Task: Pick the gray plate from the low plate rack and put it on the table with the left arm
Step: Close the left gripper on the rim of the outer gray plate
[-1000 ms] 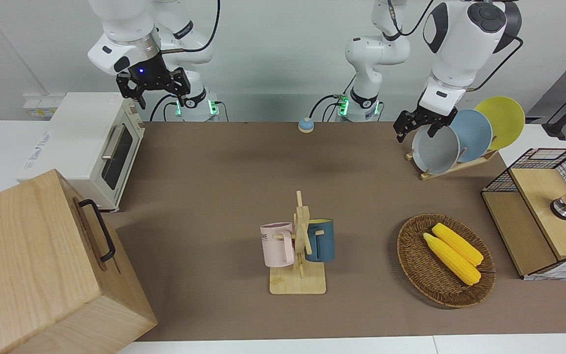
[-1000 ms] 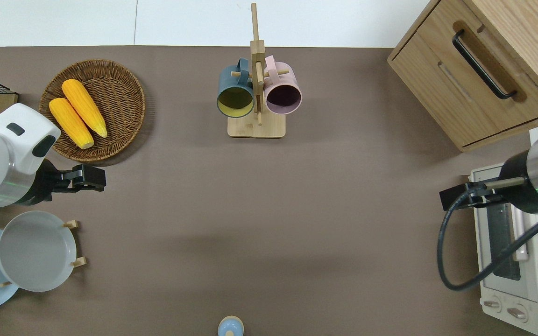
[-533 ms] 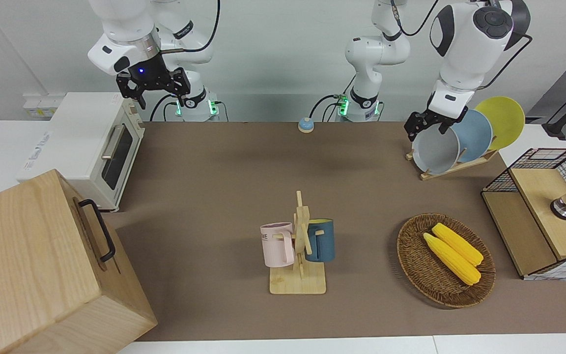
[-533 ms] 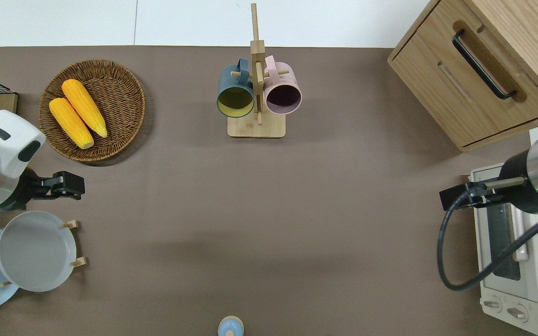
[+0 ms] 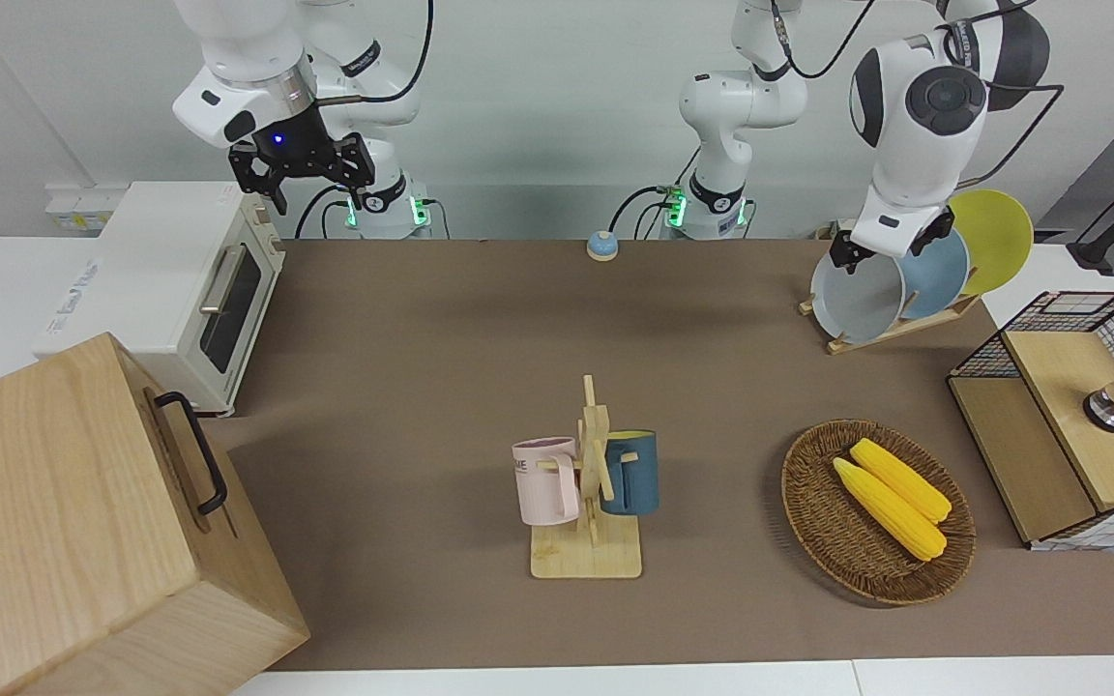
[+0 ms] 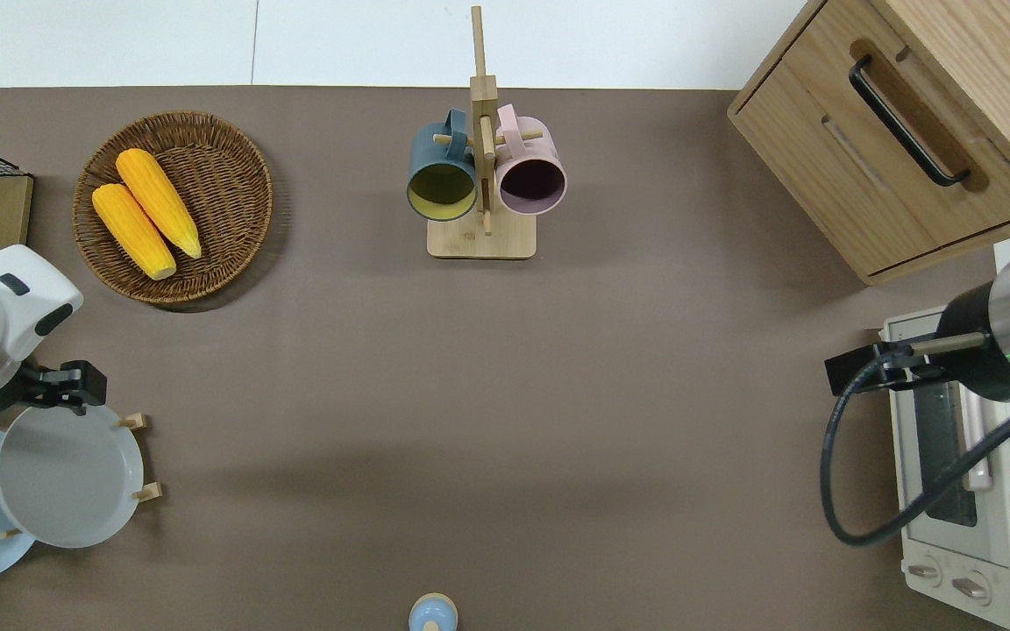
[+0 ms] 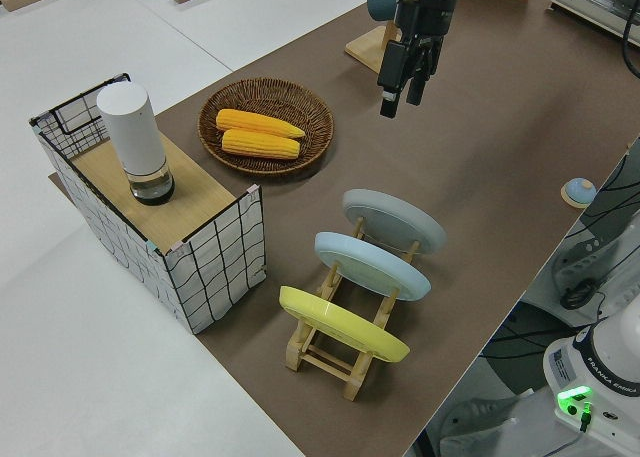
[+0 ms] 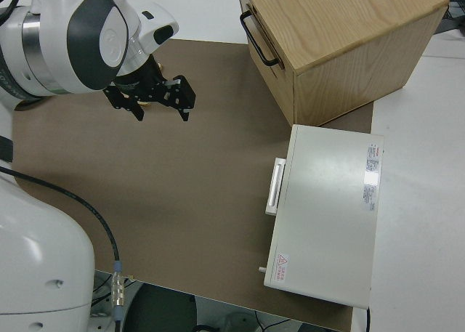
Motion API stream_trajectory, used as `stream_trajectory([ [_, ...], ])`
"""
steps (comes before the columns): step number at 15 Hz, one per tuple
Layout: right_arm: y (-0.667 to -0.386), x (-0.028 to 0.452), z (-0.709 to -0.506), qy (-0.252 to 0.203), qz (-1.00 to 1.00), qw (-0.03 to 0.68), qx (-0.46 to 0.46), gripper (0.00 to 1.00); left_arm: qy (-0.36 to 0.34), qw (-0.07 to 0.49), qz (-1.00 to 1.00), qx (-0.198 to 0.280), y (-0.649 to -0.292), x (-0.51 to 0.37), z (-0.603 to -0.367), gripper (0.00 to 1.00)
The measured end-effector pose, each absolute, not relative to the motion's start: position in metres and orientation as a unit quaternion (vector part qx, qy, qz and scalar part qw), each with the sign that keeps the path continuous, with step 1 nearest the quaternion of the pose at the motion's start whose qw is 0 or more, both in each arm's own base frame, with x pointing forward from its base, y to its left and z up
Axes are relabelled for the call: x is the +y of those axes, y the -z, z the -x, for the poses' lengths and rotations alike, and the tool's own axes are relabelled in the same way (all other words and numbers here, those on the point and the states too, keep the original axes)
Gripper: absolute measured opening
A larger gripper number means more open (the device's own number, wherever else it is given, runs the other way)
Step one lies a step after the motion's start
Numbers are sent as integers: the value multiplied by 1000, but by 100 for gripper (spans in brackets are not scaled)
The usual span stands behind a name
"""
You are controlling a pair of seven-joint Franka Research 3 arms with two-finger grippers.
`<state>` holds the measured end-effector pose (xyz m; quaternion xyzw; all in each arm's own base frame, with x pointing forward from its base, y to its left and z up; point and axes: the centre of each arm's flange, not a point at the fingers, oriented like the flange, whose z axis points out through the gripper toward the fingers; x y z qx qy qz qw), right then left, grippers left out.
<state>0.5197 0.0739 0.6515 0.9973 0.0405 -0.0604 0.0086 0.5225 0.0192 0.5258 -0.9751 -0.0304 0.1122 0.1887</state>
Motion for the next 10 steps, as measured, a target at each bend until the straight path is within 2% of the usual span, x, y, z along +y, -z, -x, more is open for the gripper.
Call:
stream_trajectory([
  [3, -652, 74, -520, 60, -997, 9, 41, 99, -145, 213, 966, -34, -501, 42, -520, 100],
  [10, -652, 74, -520, 60, -997, 9, 41, 99, -213, 220, 951, -48, -439, 79, -522, 97],
])
